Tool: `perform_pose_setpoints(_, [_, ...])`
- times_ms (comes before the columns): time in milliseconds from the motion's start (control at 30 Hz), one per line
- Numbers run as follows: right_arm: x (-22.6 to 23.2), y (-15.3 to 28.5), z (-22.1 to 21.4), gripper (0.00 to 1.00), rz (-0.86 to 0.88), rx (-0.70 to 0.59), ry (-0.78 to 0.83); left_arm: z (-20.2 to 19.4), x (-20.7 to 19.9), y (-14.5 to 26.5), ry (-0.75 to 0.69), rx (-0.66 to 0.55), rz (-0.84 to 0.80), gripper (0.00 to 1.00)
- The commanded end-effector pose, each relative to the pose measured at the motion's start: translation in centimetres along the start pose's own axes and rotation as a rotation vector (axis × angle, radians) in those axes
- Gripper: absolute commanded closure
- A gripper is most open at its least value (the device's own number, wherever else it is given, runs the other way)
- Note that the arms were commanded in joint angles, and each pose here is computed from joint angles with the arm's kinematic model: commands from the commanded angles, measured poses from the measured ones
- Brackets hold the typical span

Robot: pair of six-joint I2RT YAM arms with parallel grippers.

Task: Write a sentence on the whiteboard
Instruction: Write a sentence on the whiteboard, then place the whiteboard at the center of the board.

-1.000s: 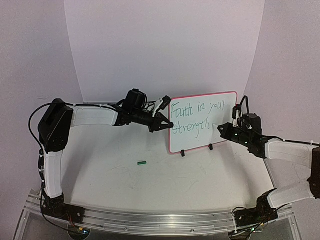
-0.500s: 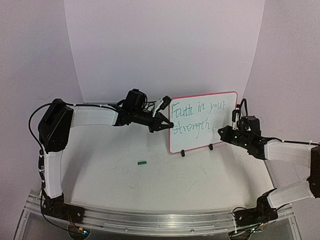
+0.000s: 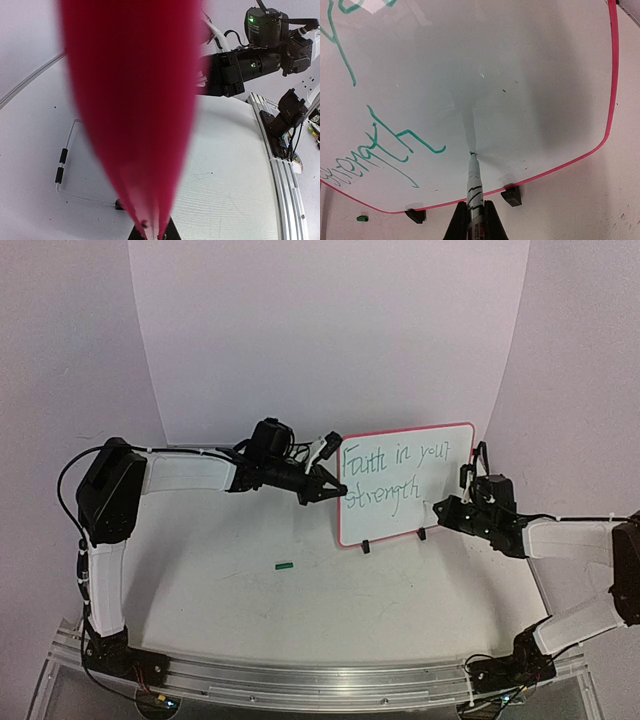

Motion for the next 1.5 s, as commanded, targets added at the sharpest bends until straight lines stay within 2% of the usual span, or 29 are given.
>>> perform_pose_setpoints(0, [0.9, -0.3, 2.1, 1.0, 0.021, -0.071, 0.009, -6.2, -2.1, -1.3, 0.191, 0.254, -0.061, 1.0])
perform_pose_setpoints(300, [1.0, 0.4, 2.2, 1.0, 0.029, -0.085, -0.001, -6.2, -2.1, -1.3, 0.193, 0.253, -0.062, 1.0])
perform_pose_setpoints(500, [1.0, 3.1, 2.8, 1.0, 0.003, -0.093, 0.0, -6.4, -2.0, -1.5, 0.214, 0.252, -0.069, 1.0])
perform_pose_setpoints(800, [0.9, 7.1, 3.8, 1.0, -0.029, -0.202, 0.055, -6.0, -1.1, -0.8, 0.252, 0.224, -0.08, 1.0])
perform_pose_setpoints(1167, [1.2, 8.1, 4.2, 1.0, -0.01, -0.237, 0.097, -6.5, -0.5, -0.7, 0.309, 0.203, -0.119, 1.0])
perform_pose_setpoints(1333, [1.4, 8.5, 4.3, 1.0, 0.006, -0.249, 0.11, -6.6, -0.3, -0.5, 0.313, 0.197, -0.096, 0.93])
perform_pose_setpoints(1467, [1.6, 8.7, 4.4, 1.0, 0.018, -0.26, 0.118, -7.0, -0.2, -0.5, 0.317, 0.192, -0.075, 0.82])
Point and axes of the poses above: each gripper's point midway between its finger pads, its own y axis back along the fingers, its own x axis along the line the jaws close on, z = x × y, the point moved 7 cm from there along y, back along the fingers, and after that the axes turned 1 degree about y, right-handed, at the moved point
